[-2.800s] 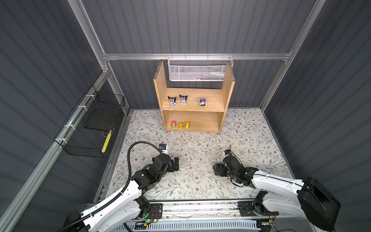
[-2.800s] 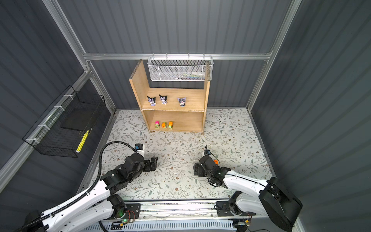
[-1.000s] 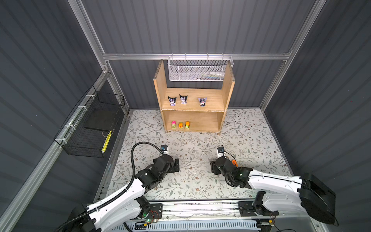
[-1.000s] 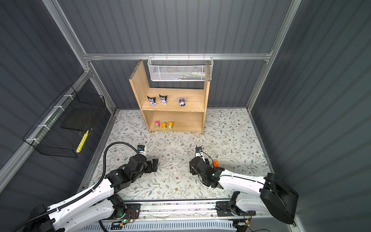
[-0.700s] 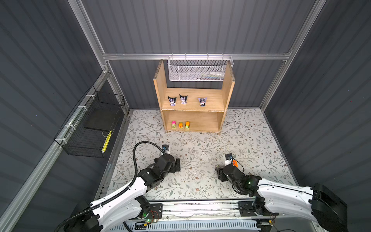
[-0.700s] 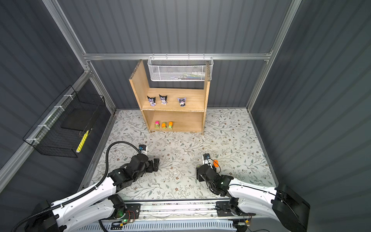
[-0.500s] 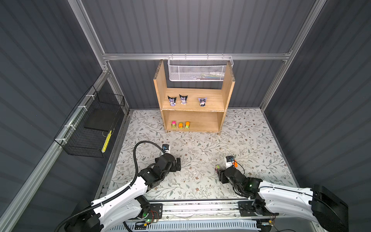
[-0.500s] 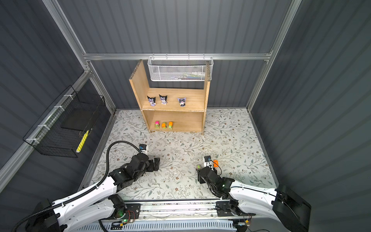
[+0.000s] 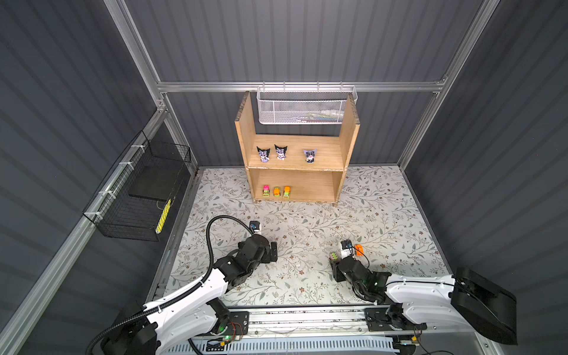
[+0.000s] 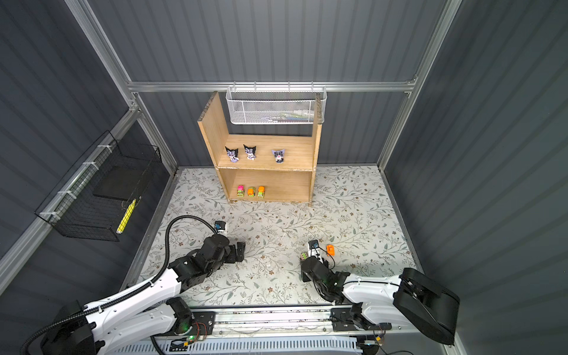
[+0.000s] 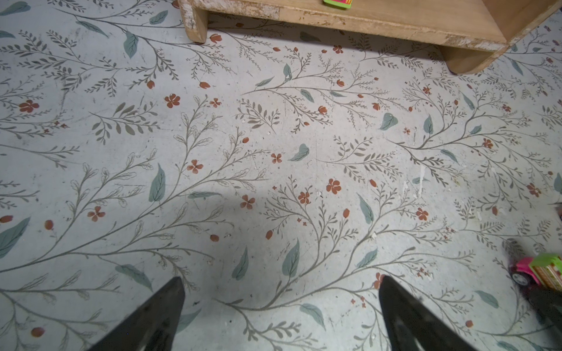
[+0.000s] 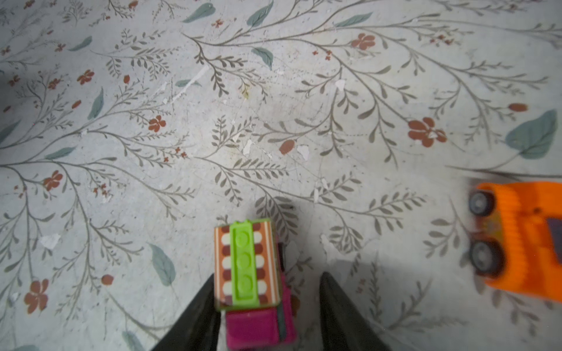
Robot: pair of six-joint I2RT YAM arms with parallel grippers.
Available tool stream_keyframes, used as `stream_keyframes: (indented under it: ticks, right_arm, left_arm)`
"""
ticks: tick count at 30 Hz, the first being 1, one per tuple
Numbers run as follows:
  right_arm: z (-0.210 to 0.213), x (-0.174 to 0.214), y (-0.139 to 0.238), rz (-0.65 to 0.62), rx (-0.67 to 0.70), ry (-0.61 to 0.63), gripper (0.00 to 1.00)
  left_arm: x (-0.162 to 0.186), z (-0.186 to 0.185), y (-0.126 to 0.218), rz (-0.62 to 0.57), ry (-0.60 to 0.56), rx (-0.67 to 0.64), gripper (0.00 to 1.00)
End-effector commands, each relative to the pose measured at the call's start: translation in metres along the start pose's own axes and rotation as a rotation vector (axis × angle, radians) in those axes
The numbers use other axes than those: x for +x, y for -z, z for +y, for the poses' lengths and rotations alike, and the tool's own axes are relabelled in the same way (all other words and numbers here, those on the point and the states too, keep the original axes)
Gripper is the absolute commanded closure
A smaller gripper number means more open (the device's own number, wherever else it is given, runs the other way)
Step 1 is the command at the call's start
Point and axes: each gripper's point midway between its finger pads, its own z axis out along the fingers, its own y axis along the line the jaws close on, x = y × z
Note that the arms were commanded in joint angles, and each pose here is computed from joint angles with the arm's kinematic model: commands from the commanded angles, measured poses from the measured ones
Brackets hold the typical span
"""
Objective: Place and organize the plastic toys onto the shelf
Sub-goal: 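Lower the right gripper onto the pink car with green roof and close, then lift the pink car with the right gripper and carry it into the lower compartment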
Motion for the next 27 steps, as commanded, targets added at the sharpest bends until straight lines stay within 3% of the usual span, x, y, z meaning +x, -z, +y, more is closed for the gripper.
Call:
stream_keyframes:
  ticks: [1, 9, 27]
  right_arm:
    - [0.003, 0.002, -0.005, 0.010, 0.003, 0.016, 0.61]
    - [0.013, -0.008, -0.006, 0.003, -0.009, 0.030, 0.73]
    - [0.058, -0.080, -0.008, -0.040, -0.026, 0.085, 0.76]
  left_arm:
    - [-0.001, -0.003, 0.000, 0.002, 0.002, 0.005, 0.00]
    - [-0.004, -0.001, 0.000, -0.001, -0.022, -0.017, 0.01]
    - [-0.009, 0.018, 0.012, -0.046, -0.021, -0.088, 0.00]
